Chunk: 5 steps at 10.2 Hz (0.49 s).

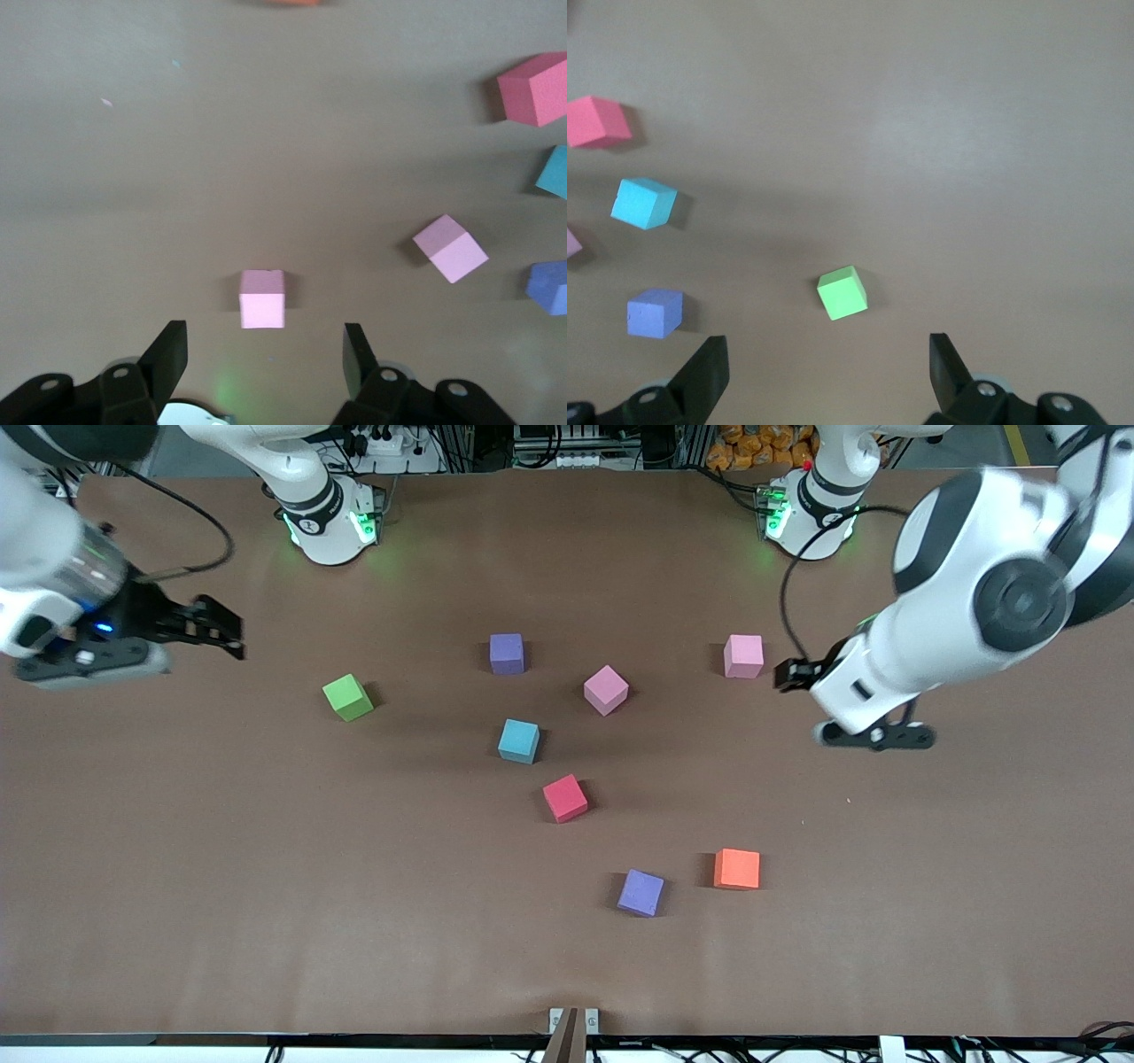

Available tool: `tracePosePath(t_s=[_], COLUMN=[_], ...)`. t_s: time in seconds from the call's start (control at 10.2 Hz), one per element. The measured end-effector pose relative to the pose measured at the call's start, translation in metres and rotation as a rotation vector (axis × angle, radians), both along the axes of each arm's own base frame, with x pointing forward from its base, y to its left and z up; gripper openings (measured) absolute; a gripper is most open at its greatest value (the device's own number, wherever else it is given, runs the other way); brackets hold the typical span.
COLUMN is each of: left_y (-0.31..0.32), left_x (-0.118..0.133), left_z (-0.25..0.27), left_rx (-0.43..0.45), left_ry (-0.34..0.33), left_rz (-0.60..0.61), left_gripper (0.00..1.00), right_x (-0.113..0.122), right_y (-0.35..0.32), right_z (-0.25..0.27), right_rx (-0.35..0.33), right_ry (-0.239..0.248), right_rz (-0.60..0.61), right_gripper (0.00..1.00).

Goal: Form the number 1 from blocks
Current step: 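Move the right gripper over the purple cube while the left gripper advances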

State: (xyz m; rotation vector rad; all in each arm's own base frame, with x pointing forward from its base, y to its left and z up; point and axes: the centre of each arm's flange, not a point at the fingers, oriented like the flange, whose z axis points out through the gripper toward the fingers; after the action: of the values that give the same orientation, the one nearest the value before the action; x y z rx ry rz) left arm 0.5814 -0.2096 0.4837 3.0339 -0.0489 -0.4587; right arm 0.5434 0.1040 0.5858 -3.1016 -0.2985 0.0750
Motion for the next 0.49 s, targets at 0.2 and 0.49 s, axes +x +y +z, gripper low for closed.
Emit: tracePosePath(t_s=[0.2, 0.49], left_y=[-0.019, -0.047], left_x=[0.009, 0.012], left_z=[-0.060, -0.133], left_rx=[-0.011, -0.022], left_ry=[0.080, 0.173], left_rz=[-0.006, 0.013], left_gripper=[0.79, 0.79], right_x=[0.009, -0.012], right_y=[0.029, 0.069], right_z=[-0.048, -0.131], right_rx=[-0.001, -0.019], right_ry=[0.015, 0.073], right_rz=[0.039, 0.013], right_gripper=[1.00, 1.00])
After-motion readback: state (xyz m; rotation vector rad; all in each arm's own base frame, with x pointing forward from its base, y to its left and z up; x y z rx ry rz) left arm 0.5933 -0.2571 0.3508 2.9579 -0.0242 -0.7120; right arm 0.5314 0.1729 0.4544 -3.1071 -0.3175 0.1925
